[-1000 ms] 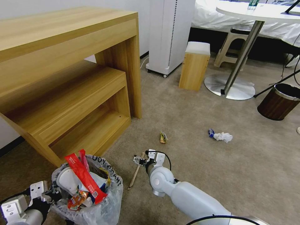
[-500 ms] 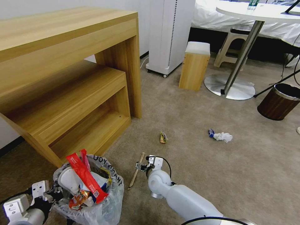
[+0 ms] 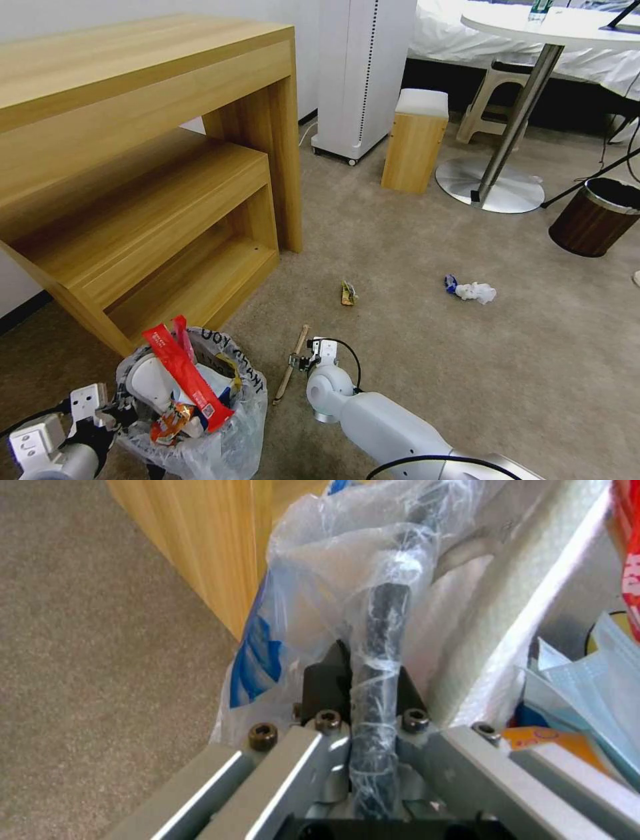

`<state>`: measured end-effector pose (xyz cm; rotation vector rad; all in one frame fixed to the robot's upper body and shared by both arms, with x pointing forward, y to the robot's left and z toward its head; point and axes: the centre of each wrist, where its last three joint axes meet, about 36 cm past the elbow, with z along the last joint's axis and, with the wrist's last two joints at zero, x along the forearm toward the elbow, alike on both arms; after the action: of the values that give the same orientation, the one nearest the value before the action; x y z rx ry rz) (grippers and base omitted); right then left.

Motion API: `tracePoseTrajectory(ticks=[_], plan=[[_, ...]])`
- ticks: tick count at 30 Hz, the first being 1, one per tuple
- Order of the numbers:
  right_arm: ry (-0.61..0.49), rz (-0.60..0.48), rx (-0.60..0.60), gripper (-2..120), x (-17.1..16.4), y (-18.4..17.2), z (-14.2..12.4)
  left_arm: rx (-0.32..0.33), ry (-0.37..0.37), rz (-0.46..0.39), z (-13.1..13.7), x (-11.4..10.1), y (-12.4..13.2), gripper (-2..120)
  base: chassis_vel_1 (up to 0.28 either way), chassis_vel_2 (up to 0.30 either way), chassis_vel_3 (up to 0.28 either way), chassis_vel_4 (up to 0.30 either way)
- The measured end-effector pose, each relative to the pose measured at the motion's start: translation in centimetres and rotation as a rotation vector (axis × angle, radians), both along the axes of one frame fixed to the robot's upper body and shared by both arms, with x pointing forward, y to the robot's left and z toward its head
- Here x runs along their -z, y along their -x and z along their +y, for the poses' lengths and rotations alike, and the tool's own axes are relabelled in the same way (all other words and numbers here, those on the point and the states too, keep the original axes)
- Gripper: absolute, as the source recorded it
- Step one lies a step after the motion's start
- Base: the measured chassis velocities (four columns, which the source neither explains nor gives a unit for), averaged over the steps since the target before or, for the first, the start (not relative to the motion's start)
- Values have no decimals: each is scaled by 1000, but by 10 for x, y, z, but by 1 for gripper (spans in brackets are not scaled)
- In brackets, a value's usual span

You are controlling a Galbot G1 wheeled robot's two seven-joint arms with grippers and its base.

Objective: Pick up the trash bin and place the garbage on the floor into it.

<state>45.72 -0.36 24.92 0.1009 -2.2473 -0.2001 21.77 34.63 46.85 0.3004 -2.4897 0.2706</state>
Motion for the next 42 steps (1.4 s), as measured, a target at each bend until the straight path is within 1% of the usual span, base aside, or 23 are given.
tracePoseTrajectory(ticks=[7,14,22,29,32,35,40,42], plan=[[11,-4,-26,93,3,-2,3,2,0,-5,0,0,-1,0,0,0,0,0],[33,1,-53,93,6,-7,10,4,4,-10,-1,1,-3,0,0,0,0,0],[51,10,-79,93,9,-12,26,7,6,-17,-2,0,-4,0,0,0,0,0],[77,7,-92,92,17,-13,28,11,8,-22,-3,-1,-4,0,0,0,0,0],[84,5,-98,88,21,-13,28,12,9,-23,-3,-1,-4,0,0,0,0,0],[86,1,-103,79,23,-15,30,17,11,-30,-5,-3,-4,0,0,0,0,0],[87,-9,-111,74,22,-14,31,17,11,-32,-5,-4,-4,0,0,0,0,0],[84,-17,-116,63,20,-14,31,14,11,-34,-4,-3,-4,0,0,0,0,0]])
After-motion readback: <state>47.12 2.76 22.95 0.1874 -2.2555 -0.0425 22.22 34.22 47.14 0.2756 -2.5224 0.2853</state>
